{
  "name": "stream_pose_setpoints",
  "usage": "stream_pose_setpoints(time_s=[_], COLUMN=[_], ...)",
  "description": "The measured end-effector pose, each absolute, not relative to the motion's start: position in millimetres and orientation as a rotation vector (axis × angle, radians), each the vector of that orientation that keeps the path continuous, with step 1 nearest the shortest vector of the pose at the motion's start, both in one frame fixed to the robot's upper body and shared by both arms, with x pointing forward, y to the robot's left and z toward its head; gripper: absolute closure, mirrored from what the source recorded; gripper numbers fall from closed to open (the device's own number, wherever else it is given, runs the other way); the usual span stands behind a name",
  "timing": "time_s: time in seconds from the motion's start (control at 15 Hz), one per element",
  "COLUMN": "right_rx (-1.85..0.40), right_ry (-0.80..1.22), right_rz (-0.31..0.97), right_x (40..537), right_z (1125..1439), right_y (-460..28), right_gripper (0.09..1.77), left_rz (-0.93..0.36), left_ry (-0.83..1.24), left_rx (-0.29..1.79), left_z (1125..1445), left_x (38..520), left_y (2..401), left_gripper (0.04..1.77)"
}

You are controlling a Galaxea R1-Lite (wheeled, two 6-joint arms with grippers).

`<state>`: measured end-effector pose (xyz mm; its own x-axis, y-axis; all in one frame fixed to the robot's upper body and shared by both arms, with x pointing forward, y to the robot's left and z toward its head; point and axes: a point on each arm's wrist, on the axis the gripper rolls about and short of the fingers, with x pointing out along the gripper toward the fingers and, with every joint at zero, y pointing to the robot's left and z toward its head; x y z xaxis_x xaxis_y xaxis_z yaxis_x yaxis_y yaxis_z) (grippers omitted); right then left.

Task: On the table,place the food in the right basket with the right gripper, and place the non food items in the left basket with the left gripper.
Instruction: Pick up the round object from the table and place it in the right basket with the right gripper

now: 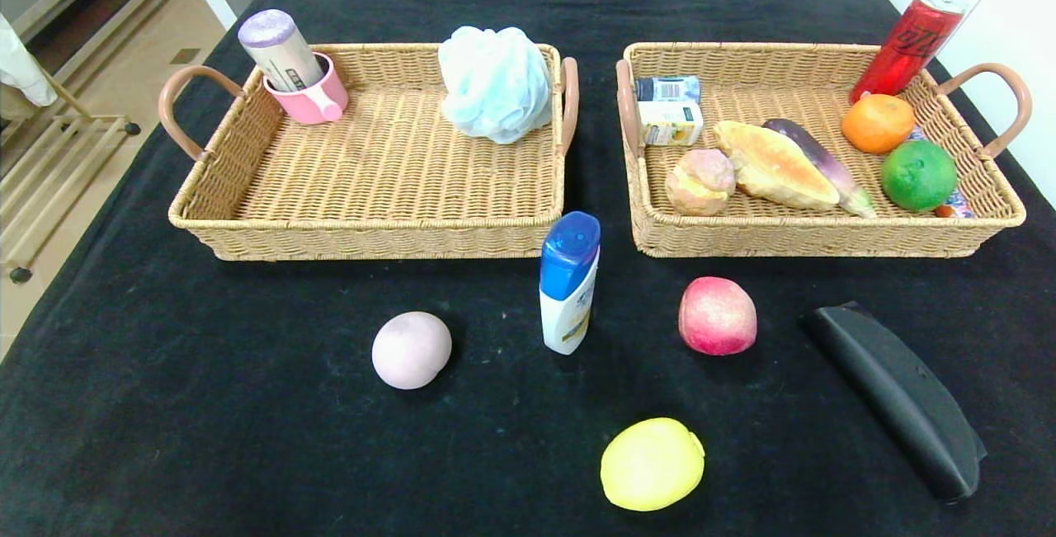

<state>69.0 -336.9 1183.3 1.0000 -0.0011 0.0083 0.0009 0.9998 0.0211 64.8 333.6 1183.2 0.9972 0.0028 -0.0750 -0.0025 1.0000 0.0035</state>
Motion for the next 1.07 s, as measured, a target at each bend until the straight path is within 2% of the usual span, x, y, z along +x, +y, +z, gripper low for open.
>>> stream_pose_setpoints(time_s=[0.13, 0.4, 0.73, 1.07], right_rx=[0.051, 0.063, 0.056, 0.046], right_ry=[-0.039, -0.042, 0.008, 0.086], right_rz=[0.012, 0.076, 0.215, 0.347], right_x=[66.4, 68.4, 90.1, 131.1], right_z=[1194.0, 1228.4, 1286.0, 1334.0], right_y=[-336.7, -335.5, -333.3, -325.3], right_gripper=[0.15, 0.15, 0.15, 0.15], left_rz=[-0.009, -0.150, -0.282, -0.449], left_ry=[0.002, -0.058, -0.023, 0.060], left_rx=[-0.007, -0.006, -0.007, 0.030], left_z=[1193.2, 1222.2, 1279.6, 1330.4], left_x=[63.8, 61.1, 76.7, 120.1], left_y=[333.4, 330.2, 329.8, 322.1], left_gripper=[0.09, 0.09, 0.09, 0.09])
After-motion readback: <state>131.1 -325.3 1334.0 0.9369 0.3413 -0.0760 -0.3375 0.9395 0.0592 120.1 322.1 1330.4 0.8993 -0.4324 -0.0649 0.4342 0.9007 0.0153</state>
